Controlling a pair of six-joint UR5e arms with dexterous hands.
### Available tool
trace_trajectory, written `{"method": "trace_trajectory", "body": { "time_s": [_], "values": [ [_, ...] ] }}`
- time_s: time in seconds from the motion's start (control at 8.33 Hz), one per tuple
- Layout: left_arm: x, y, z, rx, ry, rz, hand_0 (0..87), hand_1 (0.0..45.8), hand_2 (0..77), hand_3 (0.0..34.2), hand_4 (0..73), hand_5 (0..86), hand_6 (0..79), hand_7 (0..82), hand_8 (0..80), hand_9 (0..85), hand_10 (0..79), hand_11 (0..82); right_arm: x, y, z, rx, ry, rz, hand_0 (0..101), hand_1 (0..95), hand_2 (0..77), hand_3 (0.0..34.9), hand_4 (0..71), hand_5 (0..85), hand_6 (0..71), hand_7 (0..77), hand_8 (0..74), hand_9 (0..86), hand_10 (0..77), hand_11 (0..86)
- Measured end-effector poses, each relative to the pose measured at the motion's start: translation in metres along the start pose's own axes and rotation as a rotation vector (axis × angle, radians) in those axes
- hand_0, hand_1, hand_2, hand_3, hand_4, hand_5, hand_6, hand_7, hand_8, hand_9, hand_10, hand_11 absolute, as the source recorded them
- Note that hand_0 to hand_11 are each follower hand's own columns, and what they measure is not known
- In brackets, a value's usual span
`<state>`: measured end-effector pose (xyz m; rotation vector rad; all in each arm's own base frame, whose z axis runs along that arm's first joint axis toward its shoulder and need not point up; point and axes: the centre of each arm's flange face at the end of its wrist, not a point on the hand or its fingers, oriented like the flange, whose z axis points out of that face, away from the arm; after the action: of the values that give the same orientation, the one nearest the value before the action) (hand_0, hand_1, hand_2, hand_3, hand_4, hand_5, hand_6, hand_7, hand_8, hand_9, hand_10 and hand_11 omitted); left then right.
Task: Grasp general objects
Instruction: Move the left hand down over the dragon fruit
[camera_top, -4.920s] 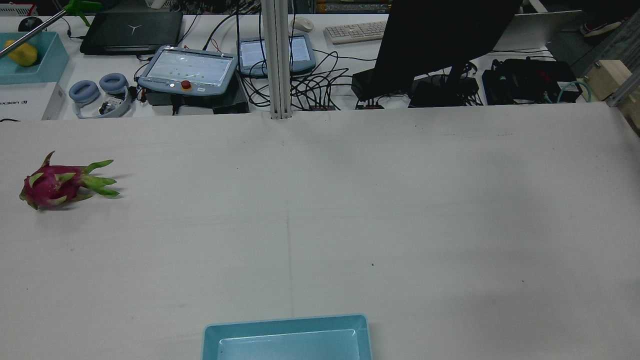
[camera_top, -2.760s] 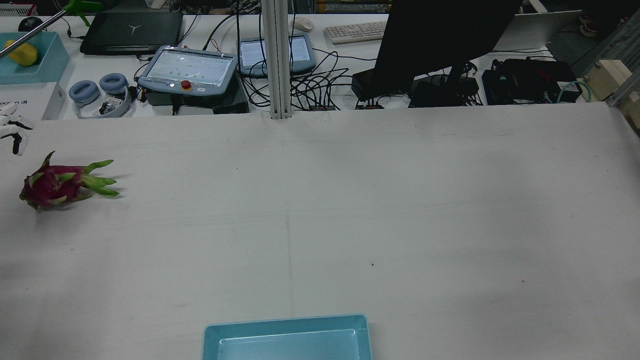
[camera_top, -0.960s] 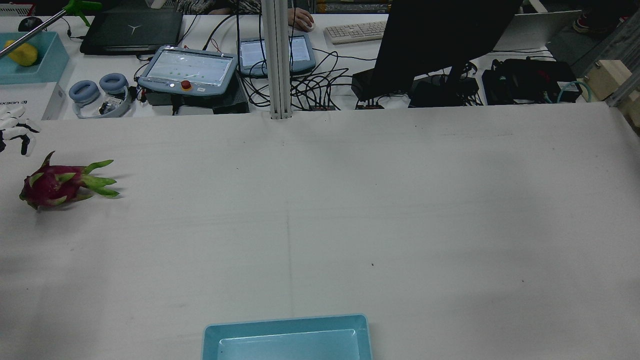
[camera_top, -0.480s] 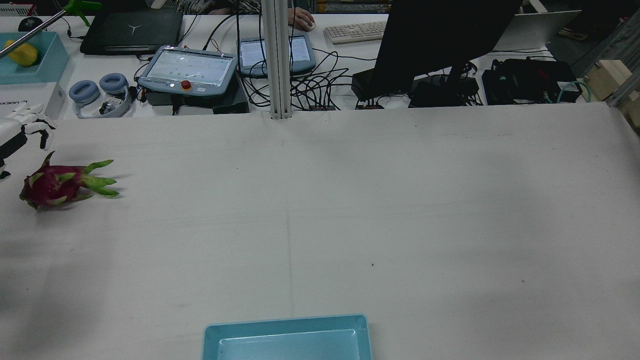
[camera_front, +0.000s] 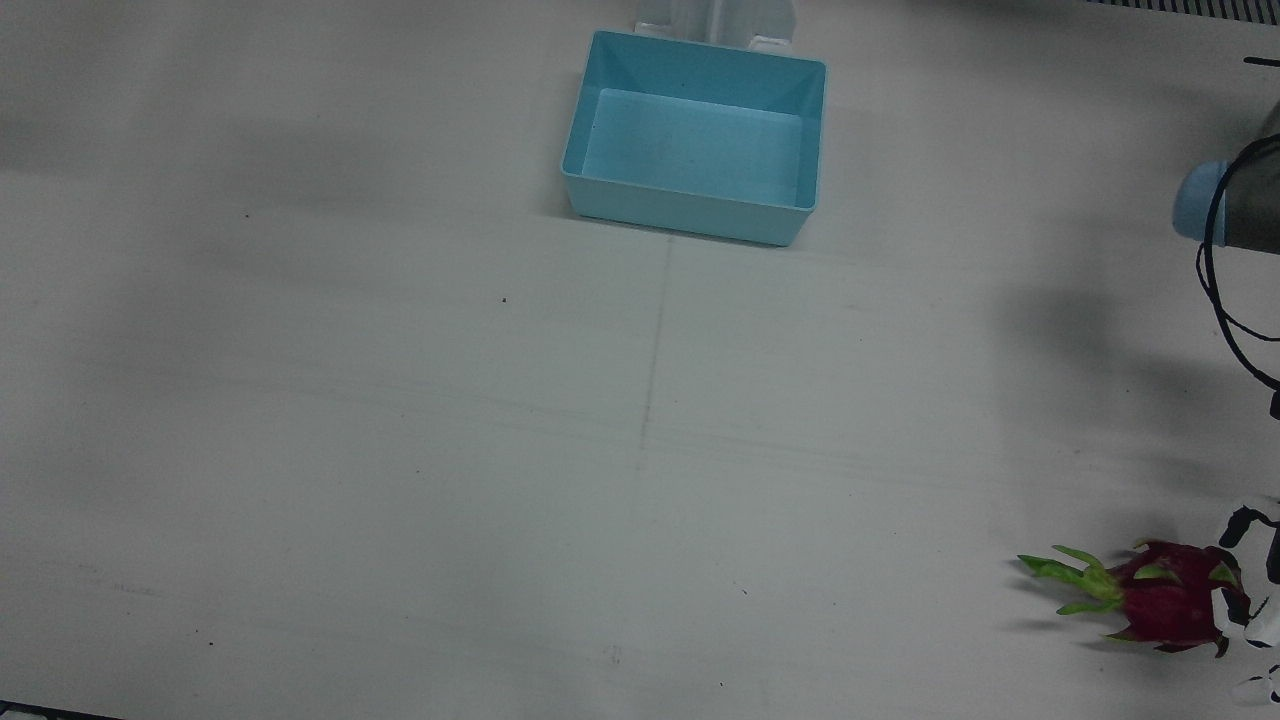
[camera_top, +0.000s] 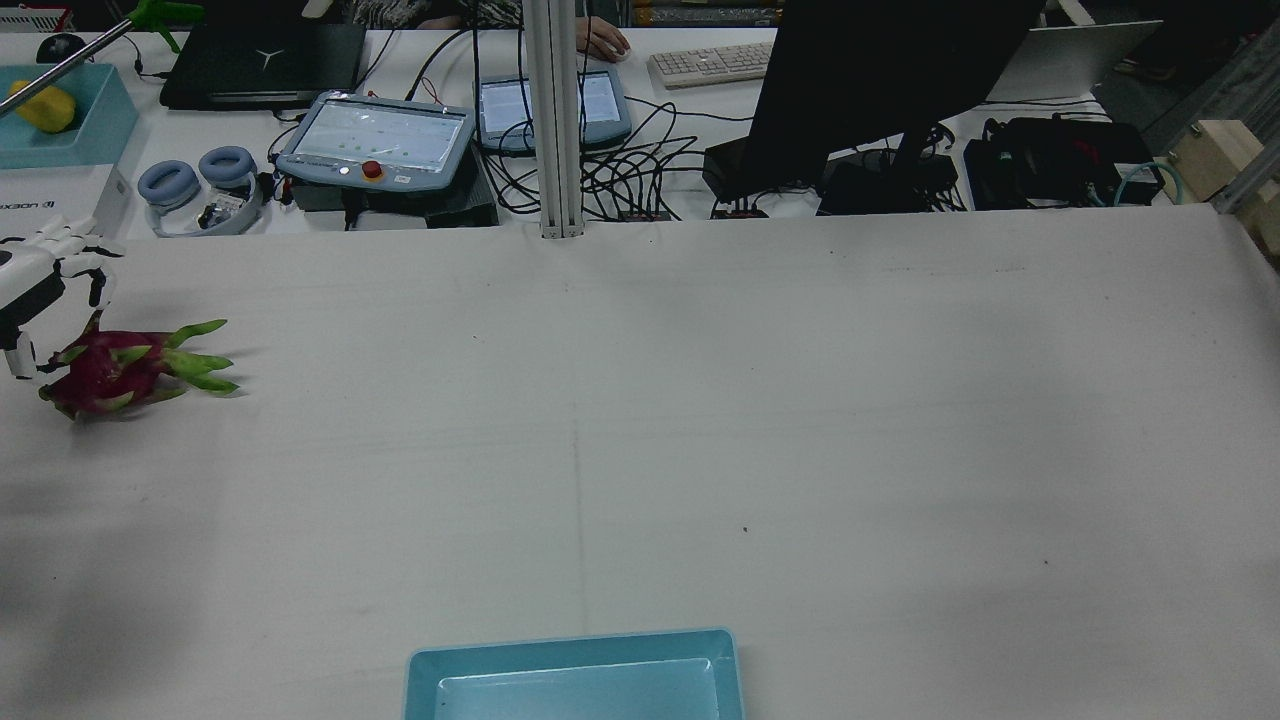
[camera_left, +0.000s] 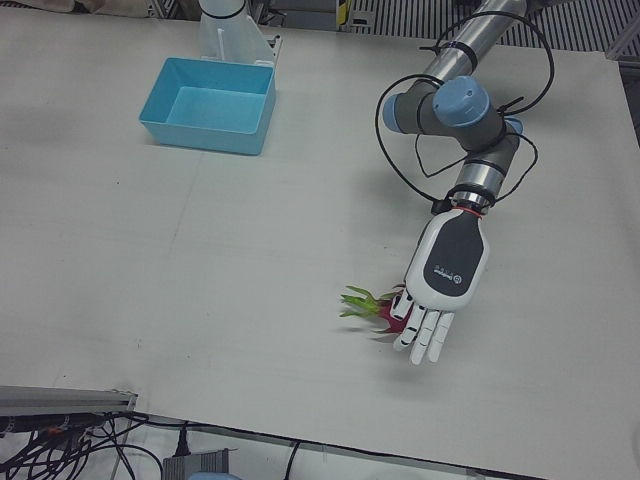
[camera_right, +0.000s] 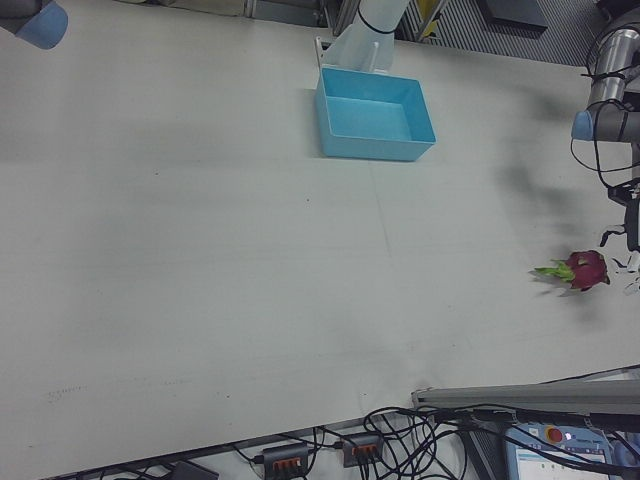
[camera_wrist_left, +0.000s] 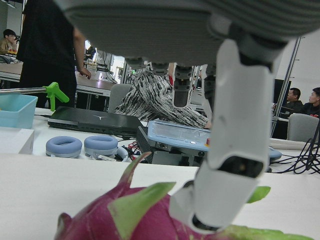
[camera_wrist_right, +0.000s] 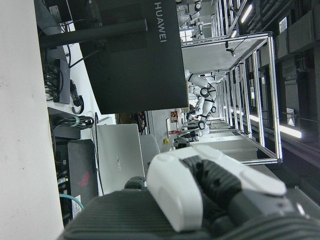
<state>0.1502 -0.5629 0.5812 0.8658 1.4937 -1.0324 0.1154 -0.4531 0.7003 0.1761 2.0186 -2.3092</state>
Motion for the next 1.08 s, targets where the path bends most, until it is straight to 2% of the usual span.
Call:
{"method": "trace_trajectory", "body": {
  "time_s": [0.36,0.48,0.6,0.72,1.08],
  "values": [
    [-0.009,0.045,0.004,-0.076,-0.027,-0.003,53.2,0.0,45.8,0.0,7.6,70.4,0.5,34.4,1.6,4.9,1.1,0.5,0.0,0.001,0.0,-0.001,0.0,0.0,0,94.9,77.4,0.0,0.0,0.0,0.0,0.0,0.0,0.5,0.0,0.5],
    [-0.013,0.053,0.007,-0.088,-0.036,-0.002,74.1,0.0,45.8,0.0,7.6,70.4,0.5,39.3,1.6,5.5,1.1,0.5,0.0,0.001,0.0,-0.001,0.0,0.0,0,94.9,77.4,0.0,0.0,0.0,0.0,0.0,0.0,0.5,0.0,0.5],
    [-0.018,0.058,0.012,-0.093,-0.046,-0.001,74.1,0.0,45.8,0.0,7.6,70.4,0.5,39.3,1.6,5.5,1.1,0.5,0.0,0.001,0.0,-0.001,0.0,0.0,0,94.9,77.4,0.0,0.0,0.0,0.0,0.0,0.0,0.5,0.0,0.0],
    [-0.02,0.059,0.015,-0.094,-0.05,0.001,79.6,0.0,45.3,0.0,7.6,70.4,0.5,39.3,1.6,6.0,1.1,0.5,0.0,0.001,0.0,-0.001,0.0,0.0,0,94.9,77.4,0.0,0.0,0.0,0.0,0.0,0.0,0.5,0.0,0.0],
    [-0.027,0.059,0.016,-0.093,-0.062,0.004,79.7,0.0,45.8,0.0,7.6,70.4,0.5,40.9,1.6,6.5,1.1,0.5,0.0,0.001,0.0,-0.001,0.0,0.0,0,94.9,77.4,0.0,0.0,0.0,0.0,0.0,0.0,0.5,0.0,0.5]
  ]
}}
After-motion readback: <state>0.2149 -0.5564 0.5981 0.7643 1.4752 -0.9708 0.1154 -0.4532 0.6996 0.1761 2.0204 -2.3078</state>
